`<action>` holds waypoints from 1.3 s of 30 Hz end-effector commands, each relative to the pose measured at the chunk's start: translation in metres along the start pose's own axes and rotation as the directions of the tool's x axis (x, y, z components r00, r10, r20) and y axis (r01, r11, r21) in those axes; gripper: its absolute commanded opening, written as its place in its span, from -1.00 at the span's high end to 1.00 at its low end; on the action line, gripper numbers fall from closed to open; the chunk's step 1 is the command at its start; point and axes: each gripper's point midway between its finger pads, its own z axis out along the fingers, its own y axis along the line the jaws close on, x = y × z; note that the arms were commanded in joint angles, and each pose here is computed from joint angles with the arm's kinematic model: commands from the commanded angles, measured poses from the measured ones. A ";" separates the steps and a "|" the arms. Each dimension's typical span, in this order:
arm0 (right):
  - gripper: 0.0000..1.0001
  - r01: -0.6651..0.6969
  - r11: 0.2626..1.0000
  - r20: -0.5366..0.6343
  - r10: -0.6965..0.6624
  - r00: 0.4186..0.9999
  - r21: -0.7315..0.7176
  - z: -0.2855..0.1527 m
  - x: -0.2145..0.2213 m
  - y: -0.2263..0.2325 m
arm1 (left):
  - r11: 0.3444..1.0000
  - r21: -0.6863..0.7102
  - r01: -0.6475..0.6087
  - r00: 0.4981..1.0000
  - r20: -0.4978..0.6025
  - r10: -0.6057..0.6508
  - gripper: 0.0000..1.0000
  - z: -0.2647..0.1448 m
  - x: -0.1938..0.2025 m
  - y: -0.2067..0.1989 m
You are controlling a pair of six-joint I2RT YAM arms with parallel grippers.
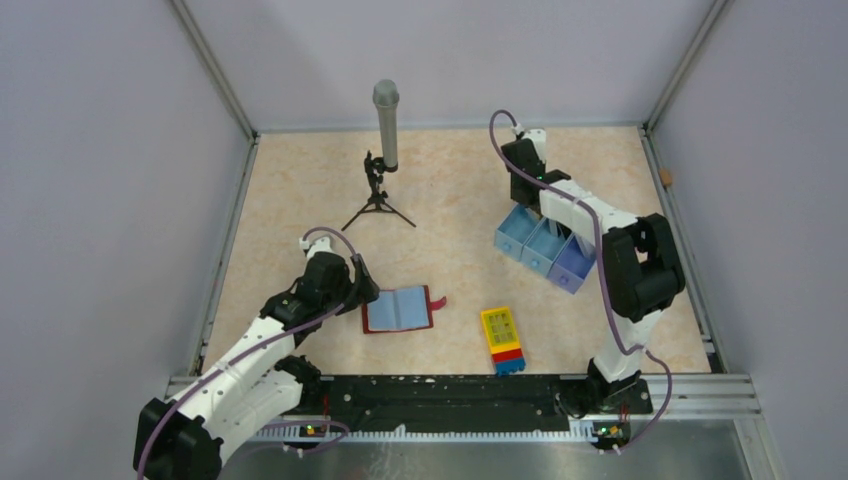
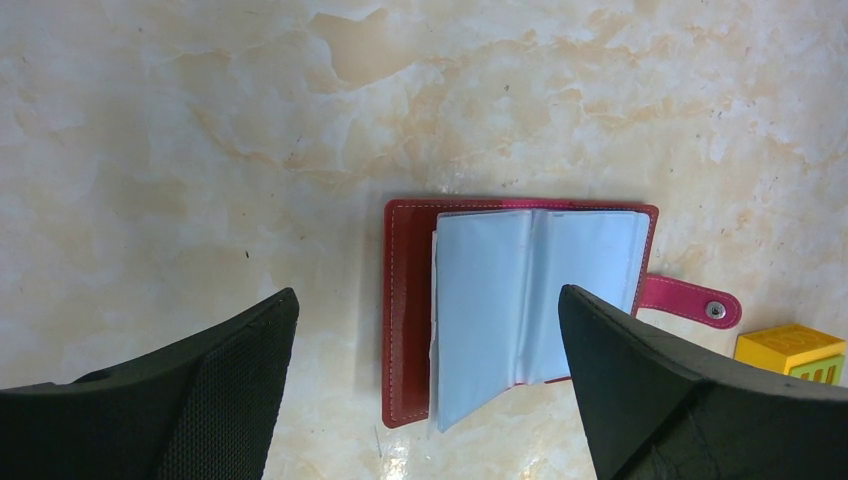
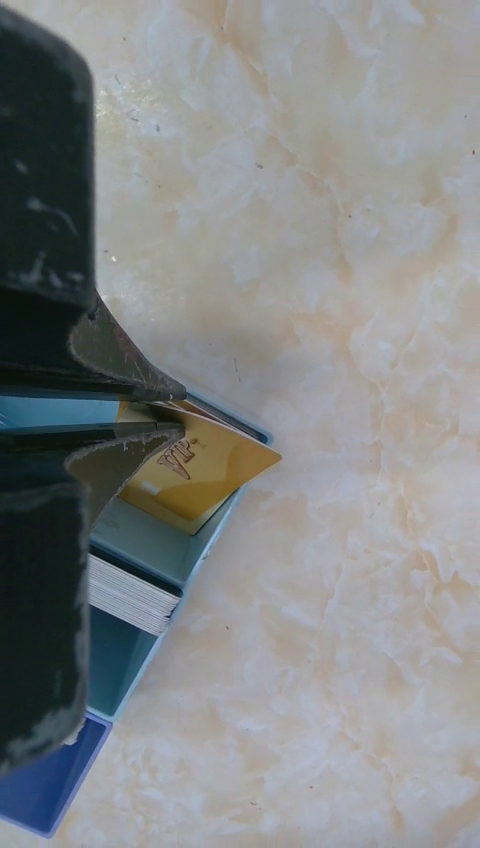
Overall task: Put the credit cards into the card holder
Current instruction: Pick up the credit card from the storage box.
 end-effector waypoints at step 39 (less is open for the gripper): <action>1.00 0.104 0.099 0.092 -0.115 0.989 -0.990 -0.313 0.019 0.092 | 0.424 0.854 -0.300 0.940 0.187 0.286 -0.97 -0.127 -0.021 -0.181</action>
